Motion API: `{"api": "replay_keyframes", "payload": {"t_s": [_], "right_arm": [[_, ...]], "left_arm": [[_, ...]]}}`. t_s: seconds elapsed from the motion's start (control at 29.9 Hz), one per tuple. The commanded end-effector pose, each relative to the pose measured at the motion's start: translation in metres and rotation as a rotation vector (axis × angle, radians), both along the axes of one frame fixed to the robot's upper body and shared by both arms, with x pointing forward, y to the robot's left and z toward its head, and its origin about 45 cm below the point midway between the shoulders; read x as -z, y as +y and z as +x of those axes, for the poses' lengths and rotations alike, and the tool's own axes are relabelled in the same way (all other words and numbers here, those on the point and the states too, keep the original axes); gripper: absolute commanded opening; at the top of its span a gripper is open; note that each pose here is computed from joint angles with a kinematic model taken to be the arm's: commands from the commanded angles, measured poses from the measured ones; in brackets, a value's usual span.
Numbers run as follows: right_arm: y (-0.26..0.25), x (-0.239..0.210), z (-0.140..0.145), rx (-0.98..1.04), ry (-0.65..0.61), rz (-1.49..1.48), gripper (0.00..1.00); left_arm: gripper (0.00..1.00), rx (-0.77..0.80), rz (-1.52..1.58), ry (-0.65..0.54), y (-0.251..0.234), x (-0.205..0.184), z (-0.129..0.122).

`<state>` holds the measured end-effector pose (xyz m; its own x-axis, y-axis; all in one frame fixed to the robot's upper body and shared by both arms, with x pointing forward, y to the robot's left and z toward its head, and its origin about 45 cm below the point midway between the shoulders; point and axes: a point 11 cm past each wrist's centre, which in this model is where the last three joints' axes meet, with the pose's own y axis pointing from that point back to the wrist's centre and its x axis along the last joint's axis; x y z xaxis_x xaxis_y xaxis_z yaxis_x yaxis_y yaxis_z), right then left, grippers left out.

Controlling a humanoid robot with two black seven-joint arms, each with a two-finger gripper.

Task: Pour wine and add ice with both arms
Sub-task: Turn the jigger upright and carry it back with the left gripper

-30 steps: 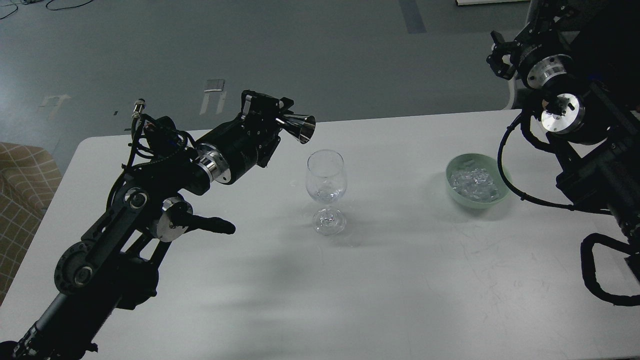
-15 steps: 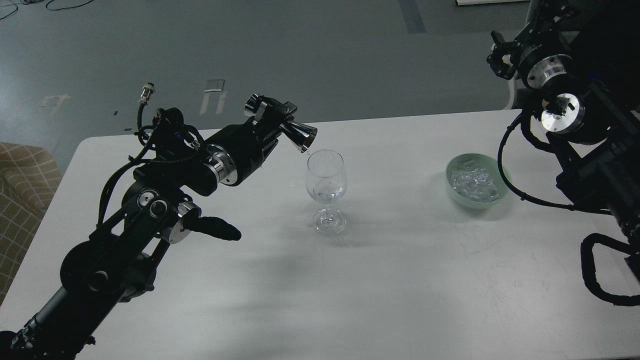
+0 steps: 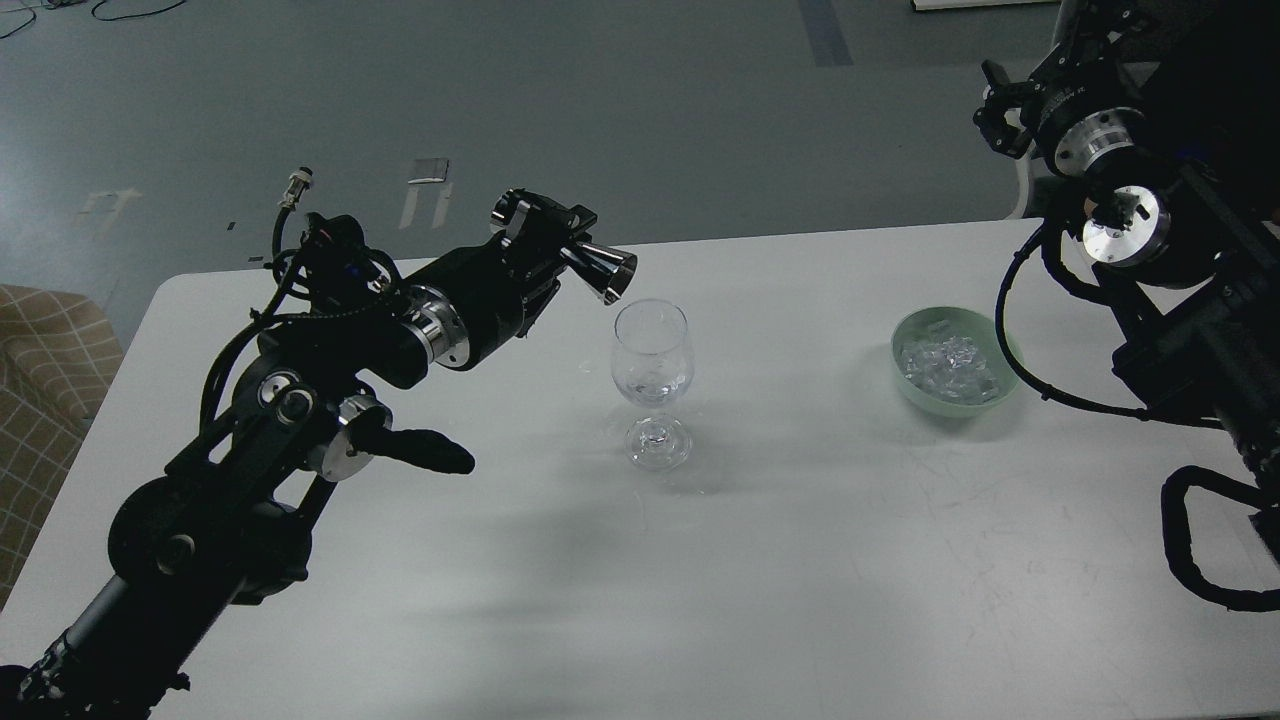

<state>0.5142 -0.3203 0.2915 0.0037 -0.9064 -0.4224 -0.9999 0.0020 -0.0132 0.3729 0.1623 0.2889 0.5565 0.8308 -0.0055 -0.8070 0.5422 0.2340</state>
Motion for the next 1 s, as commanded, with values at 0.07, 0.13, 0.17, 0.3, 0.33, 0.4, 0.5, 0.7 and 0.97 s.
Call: {"api": "replay_keyframes", "payload": {"t_s": [0.07,0.13,0.17,0.3,0.33,0.4,0.5,0.7,0.97], "right_arm": [[0.000,0.000,0.000,-0.001,0.001,0.000,1.00],[0.000,0.000,0.000,-0.001,0.001,0.000,1.00],[0.000,0.000,0.000,-0.001,0.001,0.000,1.00],[0.001,0.001,0.000,-0.003,0.003,0.002,1.00],[0.002,0.002,0.000,-0.003,0.004,0.000,1.00],[0.003,0.002,0.000,-0.004,0.005,0.002,1.00],[0.003,0.002,0.000,0.000,0.007,0.002,1.00],[0.002,0.004,0.000,0.002,0.013,0.001,1.00],[0.002,0.004,0.000,0.002,0.013,0.001,1.00]], "left_arm": [[0.00,-0.080,-0.448,0.167,0.027,-0.032,0.008],[0.00,-0.113,-0.561,0.195,0.043,-0.038,0.010],[0.00,-0.141,-0.618,0.217,0.054,-0.035,0.009],[0.00,-0.215,-0.736,0.254,0.079,-0.021,0.003],[0.00,-0.249,-0.791,0.273,0.090,-0.013,-0.001],[0.00,-0.296,-0.882,0.303,0.101,0.000,-0.008],[0.00,-0.363,-0.995,0.341,0.116,0.021,-0.021],[0.00,-0.461,-1.101,0.390,0.130,0.056,-0.042],[0.00,-0.599,-1.143,0.410,0.151,0.093,-0.049]]}}
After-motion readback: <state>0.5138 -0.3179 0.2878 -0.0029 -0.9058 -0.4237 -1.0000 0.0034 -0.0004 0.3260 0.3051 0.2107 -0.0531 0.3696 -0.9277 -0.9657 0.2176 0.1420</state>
